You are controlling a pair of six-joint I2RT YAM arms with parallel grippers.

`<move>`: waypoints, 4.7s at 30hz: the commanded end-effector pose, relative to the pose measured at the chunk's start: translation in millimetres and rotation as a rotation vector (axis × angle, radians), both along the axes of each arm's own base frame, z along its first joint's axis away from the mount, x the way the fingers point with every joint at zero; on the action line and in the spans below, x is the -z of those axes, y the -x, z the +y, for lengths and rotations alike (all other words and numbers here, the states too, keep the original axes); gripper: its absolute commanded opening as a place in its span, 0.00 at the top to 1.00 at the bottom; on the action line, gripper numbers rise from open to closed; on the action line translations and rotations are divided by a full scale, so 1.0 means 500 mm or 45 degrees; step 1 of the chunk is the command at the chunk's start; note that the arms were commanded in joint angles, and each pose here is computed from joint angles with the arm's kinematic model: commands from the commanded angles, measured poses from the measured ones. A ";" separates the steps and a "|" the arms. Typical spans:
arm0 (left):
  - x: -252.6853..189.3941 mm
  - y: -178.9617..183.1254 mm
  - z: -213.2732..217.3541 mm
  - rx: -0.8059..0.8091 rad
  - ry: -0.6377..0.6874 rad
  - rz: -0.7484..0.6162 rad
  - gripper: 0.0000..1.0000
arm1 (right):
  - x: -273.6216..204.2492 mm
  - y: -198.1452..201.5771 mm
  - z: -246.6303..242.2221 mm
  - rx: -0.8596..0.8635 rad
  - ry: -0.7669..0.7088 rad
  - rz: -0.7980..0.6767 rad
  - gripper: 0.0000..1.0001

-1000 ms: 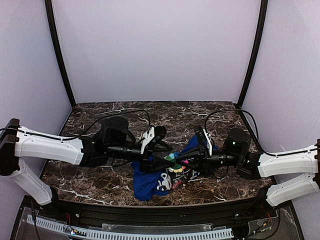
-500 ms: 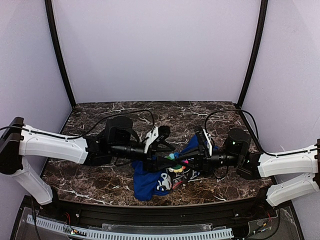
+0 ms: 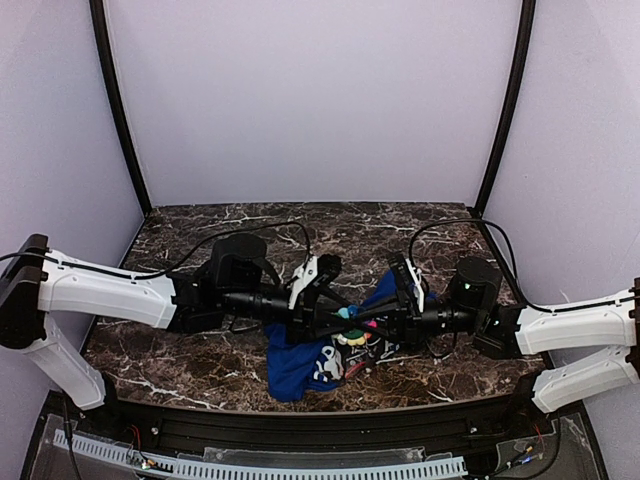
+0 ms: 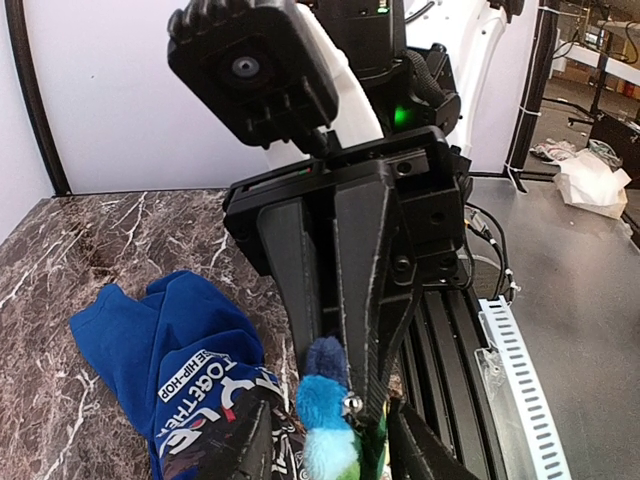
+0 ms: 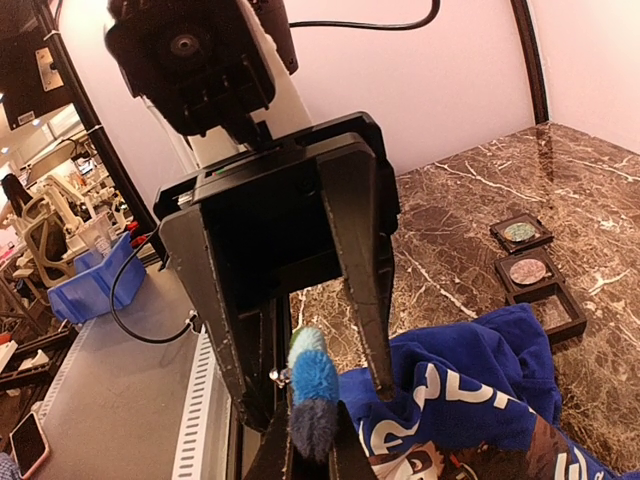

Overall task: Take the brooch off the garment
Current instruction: Close the brooch onto the crumpled clothing.

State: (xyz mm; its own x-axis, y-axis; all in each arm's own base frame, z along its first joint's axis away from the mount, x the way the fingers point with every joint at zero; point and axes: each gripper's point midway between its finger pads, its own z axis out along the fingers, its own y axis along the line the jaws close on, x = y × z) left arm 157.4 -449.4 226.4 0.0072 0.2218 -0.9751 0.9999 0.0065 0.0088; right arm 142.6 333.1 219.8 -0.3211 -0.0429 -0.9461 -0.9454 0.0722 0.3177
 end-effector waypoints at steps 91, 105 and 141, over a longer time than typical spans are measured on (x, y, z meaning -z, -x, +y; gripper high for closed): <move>-0.013 -0.011 -0.018 -0.017 0.075 -0.018 0.56 | -0.027 -0.022 -0.013 0.101 -0.037 -0.056 1.00; -0.012 0.005 -0.010 0.020 0.085 -0.010 0.65 | -0.035 -0.002 -0.017 0.045 -0.063 -0.069 1.00; -0.023 0.046 -0.009 0.175 0.103 0.037 0.89 | -0.030 0.025 -0.017 -0.055 -0.060 -0.077 1.00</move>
State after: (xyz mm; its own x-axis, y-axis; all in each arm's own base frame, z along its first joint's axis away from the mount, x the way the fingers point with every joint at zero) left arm 144.7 -455.4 229.7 -0.0205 0.1571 -0.9874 0.9967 -0.0738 -0.0325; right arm 136.7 327.1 234.5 -0.2592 -0.0077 -0.9658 -0.9646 0.0523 0.2584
